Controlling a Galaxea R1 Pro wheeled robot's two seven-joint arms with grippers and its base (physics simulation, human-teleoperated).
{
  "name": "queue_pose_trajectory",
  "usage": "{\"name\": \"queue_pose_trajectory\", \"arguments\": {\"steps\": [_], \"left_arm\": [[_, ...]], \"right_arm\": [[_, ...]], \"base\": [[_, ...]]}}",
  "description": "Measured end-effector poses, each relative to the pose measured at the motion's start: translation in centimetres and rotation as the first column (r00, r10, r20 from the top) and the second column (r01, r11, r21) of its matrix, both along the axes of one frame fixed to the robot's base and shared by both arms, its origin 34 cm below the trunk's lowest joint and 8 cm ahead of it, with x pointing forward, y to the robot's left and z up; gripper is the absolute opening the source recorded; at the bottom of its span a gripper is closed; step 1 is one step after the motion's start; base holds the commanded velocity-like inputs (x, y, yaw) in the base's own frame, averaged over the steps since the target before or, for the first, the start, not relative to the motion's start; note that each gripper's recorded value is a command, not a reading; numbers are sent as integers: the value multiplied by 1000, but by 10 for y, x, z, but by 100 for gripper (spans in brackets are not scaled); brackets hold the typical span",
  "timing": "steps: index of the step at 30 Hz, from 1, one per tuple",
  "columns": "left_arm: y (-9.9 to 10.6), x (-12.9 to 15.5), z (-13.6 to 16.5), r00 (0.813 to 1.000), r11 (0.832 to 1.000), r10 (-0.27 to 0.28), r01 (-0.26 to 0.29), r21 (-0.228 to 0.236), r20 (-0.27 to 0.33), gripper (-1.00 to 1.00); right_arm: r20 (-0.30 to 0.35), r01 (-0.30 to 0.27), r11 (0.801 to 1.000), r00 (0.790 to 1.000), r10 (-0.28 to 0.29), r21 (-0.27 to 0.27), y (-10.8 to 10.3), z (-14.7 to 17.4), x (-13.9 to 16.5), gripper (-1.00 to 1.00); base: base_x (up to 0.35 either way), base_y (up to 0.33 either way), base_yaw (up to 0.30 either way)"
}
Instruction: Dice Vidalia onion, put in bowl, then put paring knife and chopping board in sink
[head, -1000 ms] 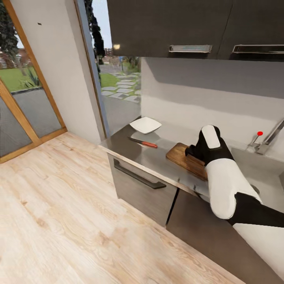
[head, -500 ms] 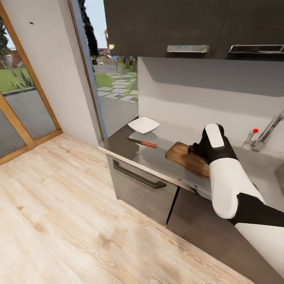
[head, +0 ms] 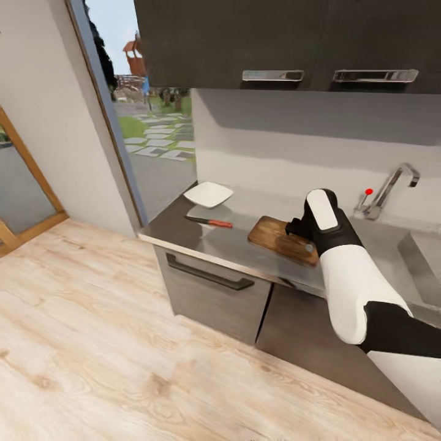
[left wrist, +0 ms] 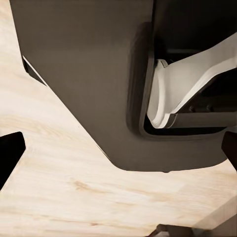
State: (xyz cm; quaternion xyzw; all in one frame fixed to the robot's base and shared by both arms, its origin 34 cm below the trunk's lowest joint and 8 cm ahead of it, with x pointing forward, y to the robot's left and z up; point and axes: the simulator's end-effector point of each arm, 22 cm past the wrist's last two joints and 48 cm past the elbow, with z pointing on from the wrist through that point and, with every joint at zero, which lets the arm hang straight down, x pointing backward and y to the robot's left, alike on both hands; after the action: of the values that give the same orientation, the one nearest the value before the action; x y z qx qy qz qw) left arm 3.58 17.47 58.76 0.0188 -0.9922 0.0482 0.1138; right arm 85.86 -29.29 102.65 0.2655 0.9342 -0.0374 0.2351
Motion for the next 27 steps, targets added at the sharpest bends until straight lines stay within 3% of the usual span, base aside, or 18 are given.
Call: {"name": "queue_pose_trajectory", "arguments": {"steps": [8, 13, 16, 27], "left_arm": [[1, 0, 0, 1000, 1000, 0, 0, 1, 2, 100], [1, 0, 0, 1000, 1000, 0, 0, 1, 2, 100], [-12, 4, 0, 1000, 1000, 20, -20, -15, 10, 100], [-12, 13, -2, 999, 1000, 24, -23, -11, 43, 100]], "right_arm": [[35, -88, 989, 995, 92, -122, 13, 14, 12, 100], [99, -79, 982, 990, 97, -174, -1, 34, 22, 100], [79, -72, 978, 993, 89, -195, -13, 29, 15, 100], [60, -51, 973, 996, 66, -225, -44, 11, 1, 100]], "base": [[44, 313, -101], [65, 253, -7], [0, 0, 0], [0, 0, 0]]}}
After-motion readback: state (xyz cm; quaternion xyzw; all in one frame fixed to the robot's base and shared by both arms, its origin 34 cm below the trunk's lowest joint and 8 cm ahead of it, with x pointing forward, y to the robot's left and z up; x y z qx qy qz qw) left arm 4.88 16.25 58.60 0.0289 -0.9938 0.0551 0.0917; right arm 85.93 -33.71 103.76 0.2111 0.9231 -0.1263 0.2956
